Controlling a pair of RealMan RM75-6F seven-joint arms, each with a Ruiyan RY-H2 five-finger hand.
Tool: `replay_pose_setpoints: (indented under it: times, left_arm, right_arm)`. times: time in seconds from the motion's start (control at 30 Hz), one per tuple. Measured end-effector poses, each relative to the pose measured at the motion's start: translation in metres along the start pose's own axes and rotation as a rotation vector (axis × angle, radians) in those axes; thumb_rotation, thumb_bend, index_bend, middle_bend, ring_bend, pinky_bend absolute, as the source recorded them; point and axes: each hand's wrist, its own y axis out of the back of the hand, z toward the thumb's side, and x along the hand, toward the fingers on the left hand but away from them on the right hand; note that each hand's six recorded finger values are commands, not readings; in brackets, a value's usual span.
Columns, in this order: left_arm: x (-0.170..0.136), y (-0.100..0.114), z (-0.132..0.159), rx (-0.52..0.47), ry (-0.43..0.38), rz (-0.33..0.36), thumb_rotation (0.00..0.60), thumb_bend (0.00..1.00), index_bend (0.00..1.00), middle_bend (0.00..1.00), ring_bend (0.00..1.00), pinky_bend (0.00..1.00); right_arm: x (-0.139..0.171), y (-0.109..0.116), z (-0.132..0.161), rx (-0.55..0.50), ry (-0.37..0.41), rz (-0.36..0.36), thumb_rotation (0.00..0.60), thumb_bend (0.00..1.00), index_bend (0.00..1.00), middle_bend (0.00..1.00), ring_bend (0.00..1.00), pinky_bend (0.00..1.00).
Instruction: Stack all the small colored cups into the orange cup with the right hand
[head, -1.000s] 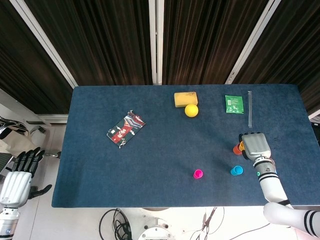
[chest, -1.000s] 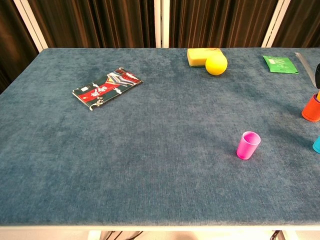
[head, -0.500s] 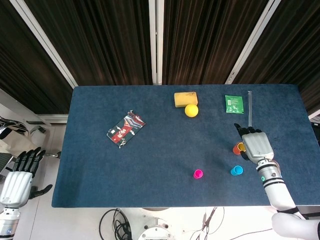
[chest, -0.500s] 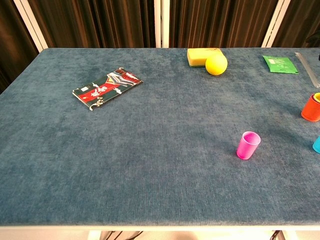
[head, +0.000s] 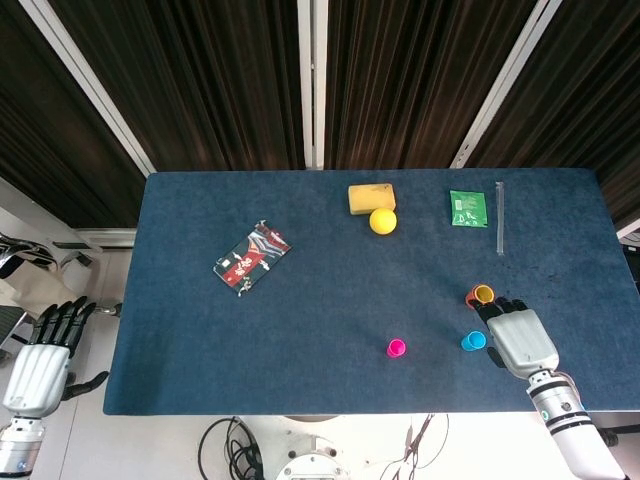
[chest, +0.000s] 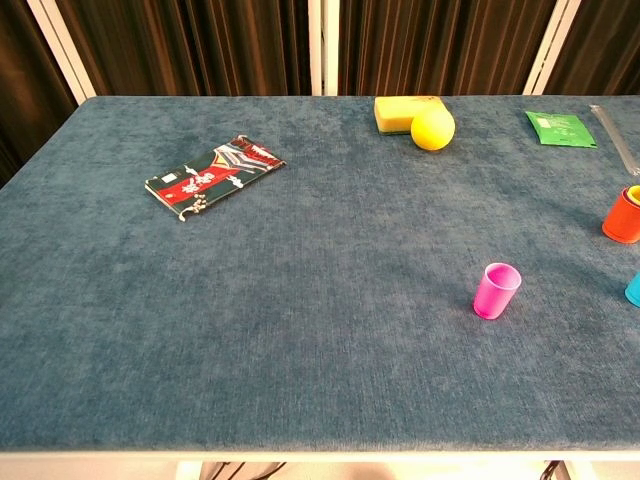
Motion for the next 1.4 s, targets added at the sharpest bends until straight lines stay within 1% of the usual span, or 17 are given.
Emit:
replay_pose_setpoints:
  times: [0.13,0.3,0.53,0.73,0.9,1.23,1.4]
  left_arm:
    - [-0.002,0.0,-0.001,-0.001,0.005,0.0,0.6,0.07,0.03,0.0,0.0,0.0]
    - [-0.002,0.0,-0.002,-0.001,0.006,-0.001,0.6,0.07,0.04,0.0,0.0,0.0]
    - [-0.002,0.0,-0.003,-0.003,0.007,-0.003,0.6,0.07,0.03,0.0,0.0,0.0]
    - [-0.002,-0.001,-0.005,-0.004,0.011,-0.008,0.6,0.07,0.03,0.0,0.0,0.0]
    - [-0.002,-0.002,-0.006,-0.006,0.01,-0.008,0.6,0.07,0.03,0.0,0.0,0.0]
    - [-0.003,-0.003,-0.008,-0.008,0.017,-0.009,0.6,0.07,0.04,0.0,0.0,0.0]
    - [-0.004,-0.002,-0.009,-0.008,0.018,-0.005,0.6,0.07,0.03,0.0,0.0,0.0]
  right_arm:
    - [0.001,-0.017,0.001,0.008,0.004,0.016,0.6,0.22,0.22,0.31,0.22,0.23]
    - [-0.003,-0.028,0.002,0.022,-0.003,0.015,0.6,0.22,0.24,0.32,0.23,0.22]
    - [-0.011,-0.035,0.003,0.01,-0.012,0.0,0.6,0.23,0.25,0.33,0.24,0.22]
    - [-0.016,-0.045,0.002,0.013,-0.028,0.028,0.6,0.23,0.26,0.33,0.24,0.22]
    - [-0.019,-0.053,0.006,0.016,-0.024,0.052,0.6,0.23,0.26,0.33,0.24,0.22]
    - [-0.024,-0.063,0.012,0.01,-0.02,0.065,0.6,0.24,0.29,0.36,0.27,0.22]
    - [-0.027,-0.065,0.015,0.011,-0.017,0.059,0.6,0.26,0.33,0.38,0.31,0.23]
